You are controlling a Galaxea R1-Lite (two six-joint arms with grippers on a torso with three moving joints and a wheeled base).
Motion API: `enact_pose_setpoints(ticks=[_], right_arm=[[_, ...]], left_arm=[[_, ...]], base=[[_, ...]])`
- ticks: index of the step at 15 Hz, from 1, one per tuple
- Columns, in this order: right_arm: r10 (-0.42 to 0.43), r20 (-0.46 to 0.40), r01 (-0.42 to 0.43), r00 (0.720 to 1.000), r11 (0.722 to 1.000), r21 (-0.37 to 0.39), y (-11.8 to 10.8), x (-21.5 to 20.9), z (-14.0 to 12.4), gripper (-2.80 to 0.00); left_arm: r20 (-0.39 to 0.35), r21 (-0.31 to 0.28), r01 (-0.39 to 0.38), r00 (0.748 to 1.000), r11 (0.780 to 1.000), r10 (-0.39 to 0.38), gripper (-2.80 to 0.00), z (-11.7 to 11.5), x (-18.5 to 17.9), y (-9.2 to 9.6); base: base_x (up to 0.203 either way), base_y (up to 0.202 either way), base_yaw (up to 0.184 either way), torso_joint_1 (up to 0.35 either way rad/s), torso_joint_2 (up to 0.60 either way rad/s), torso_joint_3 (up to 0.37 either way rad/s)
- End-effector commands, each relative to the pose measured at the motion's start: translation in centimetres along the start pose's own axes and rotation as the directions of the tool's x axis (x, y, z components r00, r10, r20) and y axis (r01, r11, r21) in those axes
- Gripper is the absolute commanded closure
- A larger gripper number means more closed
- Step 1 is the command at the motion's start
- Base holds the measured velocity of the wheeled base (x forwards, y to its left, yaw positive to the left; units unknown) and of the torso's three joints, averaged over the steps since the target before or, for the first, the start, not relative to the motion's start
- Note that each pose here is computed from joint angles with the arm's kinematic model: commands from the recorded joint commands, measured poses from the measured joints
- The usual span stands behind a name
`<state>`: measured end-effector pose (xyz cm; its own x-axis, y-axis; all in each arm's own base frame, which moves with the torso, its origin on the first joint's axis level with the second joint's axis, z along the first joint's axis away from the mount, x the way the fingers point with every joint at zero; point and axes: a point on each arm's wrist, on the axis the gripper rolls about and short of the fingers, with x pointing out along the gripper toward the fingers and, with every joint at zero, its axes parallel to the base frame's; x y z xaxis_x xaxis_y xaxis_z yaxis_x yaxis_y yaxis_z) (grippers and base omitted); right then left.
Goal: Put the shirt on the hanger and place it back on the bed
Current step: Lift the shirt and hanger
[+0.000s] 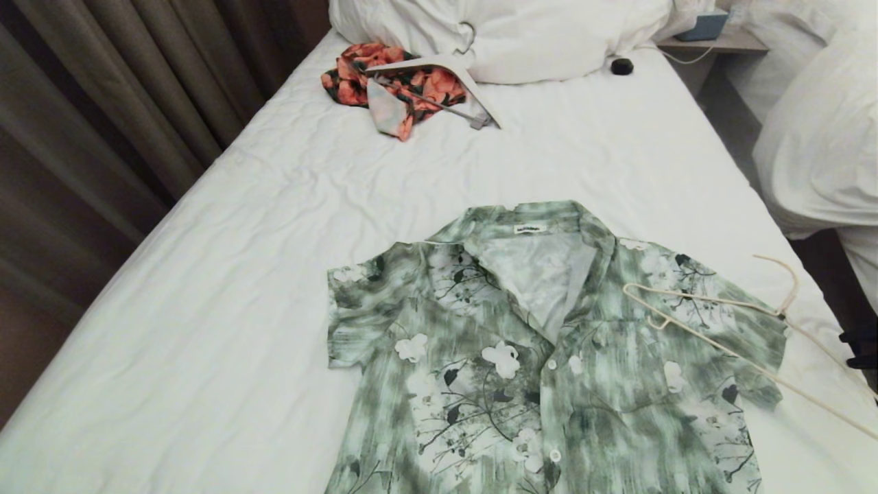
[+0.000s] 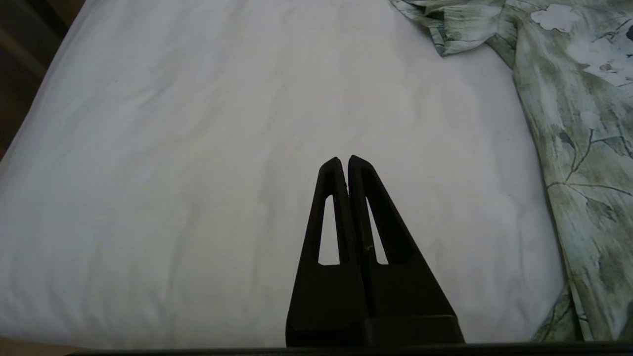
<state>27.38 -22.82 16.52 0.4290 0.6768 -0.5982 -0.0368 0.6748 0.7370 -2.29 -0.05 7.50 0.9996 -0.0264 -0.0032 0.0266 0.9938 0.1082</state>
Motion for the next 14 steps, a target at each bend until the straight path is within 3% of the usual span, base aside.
enact_pose_setpoints(ticks=[1,7,14], right_arm=[[0.003,0.021,-0.002,1.000,1.000,-0.024,1.1,-0.6,-0.2,-2.80],[0.126,0.049,-0.125,0.991,0.992,-0.033,-0.9,1.4,0.5,-2.80],[0.223,0.023,-0.223,0.974,0.974,-0.032,-0.2,4.2,0.9,-2.80]], left_arm=[[-0.001,0.000,0.000,1.000,1.000,0.000,0.00,0.0,0.0,0.0],[-0.001,0.000,0.000,1.000,1.000,0.000,0.00,0.0,0.0,0.0],[-0.001,0.000,0.000,1.000,1.000,0.000,0.00,0.0,0.0,0.0]], base=[[0.000,0.000,0.000,0.000,0.00,0.000],[0.000,0.000,0.000,0.000,0.00,0.000],[0.000,0.000,0.000,0.000,0.00,0.000]])
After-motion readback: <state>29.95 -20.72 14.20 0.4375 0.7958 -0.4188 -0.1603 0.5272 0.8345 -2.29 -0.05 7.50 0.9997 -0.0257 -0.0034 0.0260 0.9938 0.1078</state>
